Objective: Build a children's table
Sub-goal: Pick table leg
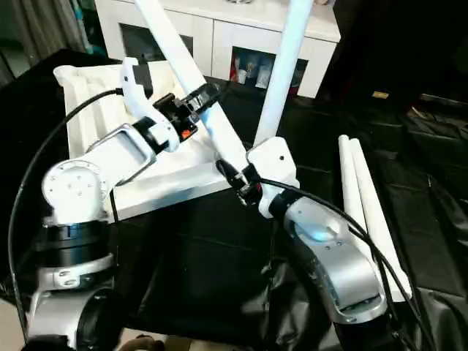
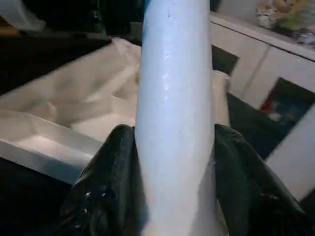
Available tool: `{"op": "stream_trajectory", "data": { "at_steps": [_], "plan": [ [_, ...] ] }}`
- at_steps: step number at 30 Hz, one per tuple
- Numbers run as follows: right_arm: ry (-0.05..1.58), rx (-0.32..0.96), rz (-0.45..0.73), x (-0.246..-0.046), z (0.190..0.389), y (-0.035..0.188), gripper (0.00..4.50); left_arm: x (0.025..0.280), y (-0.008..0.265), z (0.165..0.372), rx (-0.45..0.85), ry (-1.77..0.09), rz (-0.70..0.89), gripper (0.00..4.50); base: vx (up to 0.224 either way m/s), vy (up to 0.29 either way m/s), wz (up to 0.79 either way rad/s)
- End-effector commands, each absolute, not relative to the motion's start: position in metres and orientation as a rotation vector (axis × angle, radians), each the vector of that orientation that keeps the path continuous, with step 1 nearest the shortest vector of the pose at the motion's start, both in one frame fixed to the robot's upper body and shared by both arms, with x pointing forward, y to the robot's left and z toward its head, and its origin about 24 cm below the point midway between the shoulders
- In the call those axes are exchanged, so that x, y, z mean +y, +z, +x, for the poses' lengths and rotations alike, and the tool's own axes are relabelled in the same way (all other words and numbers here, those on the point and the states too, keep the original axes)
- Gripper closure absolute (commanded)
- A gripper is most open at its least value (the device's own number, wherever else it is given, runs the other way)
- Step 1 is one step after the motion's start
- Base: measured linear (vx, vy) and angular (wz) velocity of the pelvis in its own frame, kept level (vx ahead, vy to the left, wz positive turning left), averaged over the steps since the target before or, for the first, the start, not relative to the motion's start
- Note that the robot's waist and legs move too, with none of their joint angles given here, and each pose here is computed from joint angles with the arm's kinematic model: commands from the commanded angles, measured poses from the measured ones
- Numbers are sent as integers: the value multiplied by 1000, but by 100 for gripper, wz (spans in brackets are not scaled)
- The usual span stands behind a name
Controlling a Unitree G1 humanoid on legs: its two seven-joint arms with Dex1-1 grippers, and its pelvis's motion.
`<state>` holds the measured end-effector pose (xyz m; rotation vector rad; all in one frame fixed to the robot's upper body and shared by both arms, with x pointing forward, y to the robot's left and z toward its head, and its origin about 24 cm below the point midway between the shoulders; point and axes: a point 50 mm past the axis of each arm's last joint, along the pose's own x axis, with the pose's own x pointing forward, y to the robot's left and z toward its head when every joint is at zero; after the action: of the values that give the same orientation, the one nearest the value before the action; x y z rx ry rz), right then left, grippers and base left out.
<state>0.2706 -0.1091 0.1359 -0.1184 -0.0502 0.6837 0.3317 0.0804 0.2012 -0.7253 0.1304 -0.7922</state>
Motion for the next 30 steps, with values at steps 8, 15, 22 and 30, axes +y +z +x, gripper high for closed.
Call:
{"op": "stream_trajectory", "data": {
  "at_steps": [8,15,22,30],
  "plan": [
    [1027,155,230,-124,238,139,186,78,210,305,140,-1311,-482,268,0,0,0],
    [1079,176,384,-128,231,144,186,81,221,303,80,-1429,-445,268,0,0,0],
    [1071,236,416,-133,229,143,227,83,230,302,1,-1514,-520,268,0,0,0],
    [1080,240,429,-129,229,146,253,83,232,300,-17,-1543,-545,268,0,0,0]
  ]
}}
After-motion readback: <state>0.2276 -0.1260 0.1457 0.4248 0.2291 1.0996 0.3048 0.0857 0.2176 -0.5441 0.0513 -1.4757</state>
